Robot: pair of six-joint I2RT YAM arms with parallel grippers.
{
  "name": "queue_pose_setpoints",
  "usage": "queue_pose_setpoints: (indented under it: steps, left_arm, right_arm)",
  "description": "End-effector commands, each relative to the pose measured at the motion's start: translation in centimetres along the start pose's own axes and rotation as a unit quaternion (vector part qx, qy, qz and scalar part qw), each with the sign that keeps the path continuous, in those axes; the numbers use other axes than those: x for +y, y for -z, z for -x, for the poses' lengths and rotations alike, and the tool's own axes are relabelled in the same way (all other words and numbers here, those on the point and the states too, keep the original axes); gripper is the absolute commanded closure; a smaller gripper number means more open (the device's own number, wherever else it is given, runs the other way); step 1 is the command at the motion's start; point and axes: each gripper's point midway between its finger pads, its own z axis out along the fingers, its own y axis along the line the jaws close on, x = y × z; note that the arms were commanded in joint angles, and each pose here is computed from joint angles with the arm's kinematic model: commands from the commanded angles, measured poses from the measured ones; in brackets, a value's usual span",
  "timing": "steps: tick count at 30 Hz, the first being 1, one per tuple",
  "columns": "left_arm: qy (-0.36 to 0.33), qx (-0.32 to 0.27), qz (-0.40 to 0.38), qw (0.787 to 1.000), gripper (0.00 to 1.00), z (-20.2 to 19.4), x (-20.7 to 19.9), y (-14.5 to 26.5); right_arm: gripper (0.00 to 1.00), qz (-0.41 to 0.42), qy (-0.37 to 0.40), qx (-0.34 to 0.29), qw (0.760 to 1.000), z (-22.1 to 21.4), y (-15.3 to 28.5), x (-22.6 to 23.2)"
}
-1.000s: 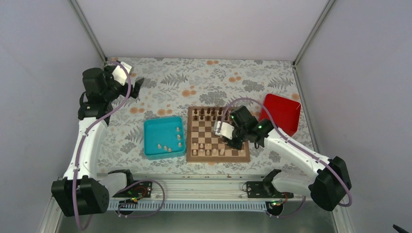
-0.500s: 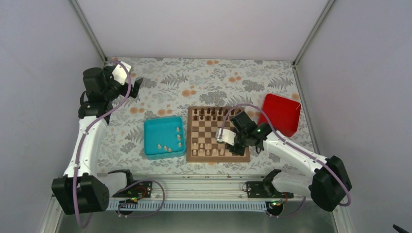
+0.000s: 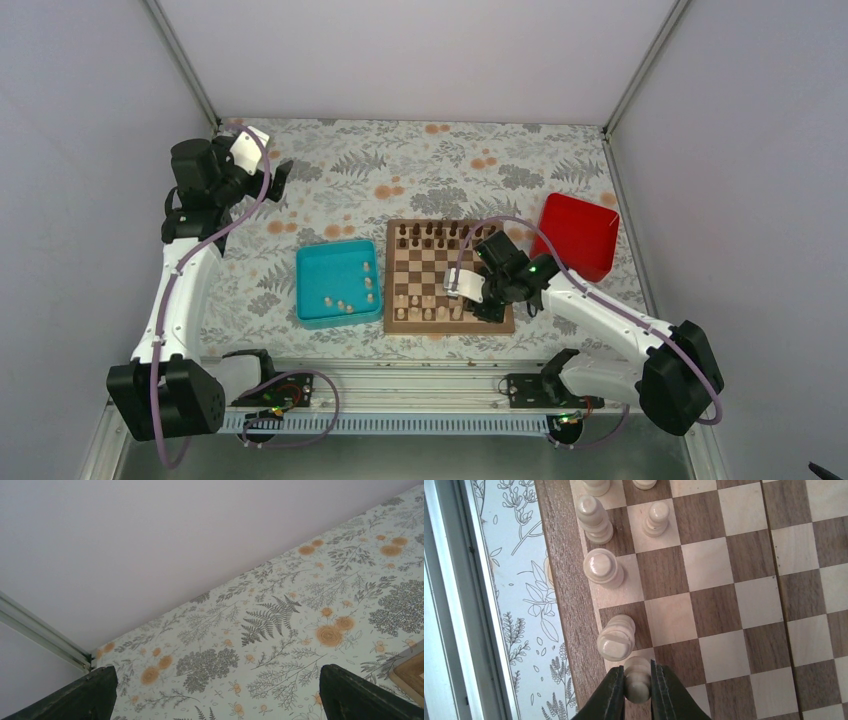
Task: Set up the chess pieces on the board
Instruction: Place the chess piece on the chessboard.
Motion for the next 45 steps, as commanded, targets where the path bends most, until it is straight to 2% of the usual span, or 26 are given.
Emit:
queue_pose_setpoints:
  steps: [1,32,39,45]
  left_arm:
    - [-0.003,-0.001,0.003,1.000,0.00,0.1,0.3,0.0]
    - [-0.002,0.003,0.003,1.000,0.00,-0.1,0.5,-0.1]
    - [-0.002,0.002,0.003,1.000,0.00,0.0,0.4,0.0]
    - [-0.002,0.001,0.004,1.000,0.00,0.1,0.4,0.1]
  right_arm:
    - [0.89,0.021,0.008,0.000,1.000,-0.4,-0.2,0.8]
    - [0.86,0.029,-0.003,0.017,0.999,-1.6,-1.5,0.8]
    - [0.82,0.021,-0.007,0.017,1.000,-1.5,-1.4,0.5]
    - [0.69,0.012,-0.014,0.017,1.000,-1.1,-0.5,0.1]
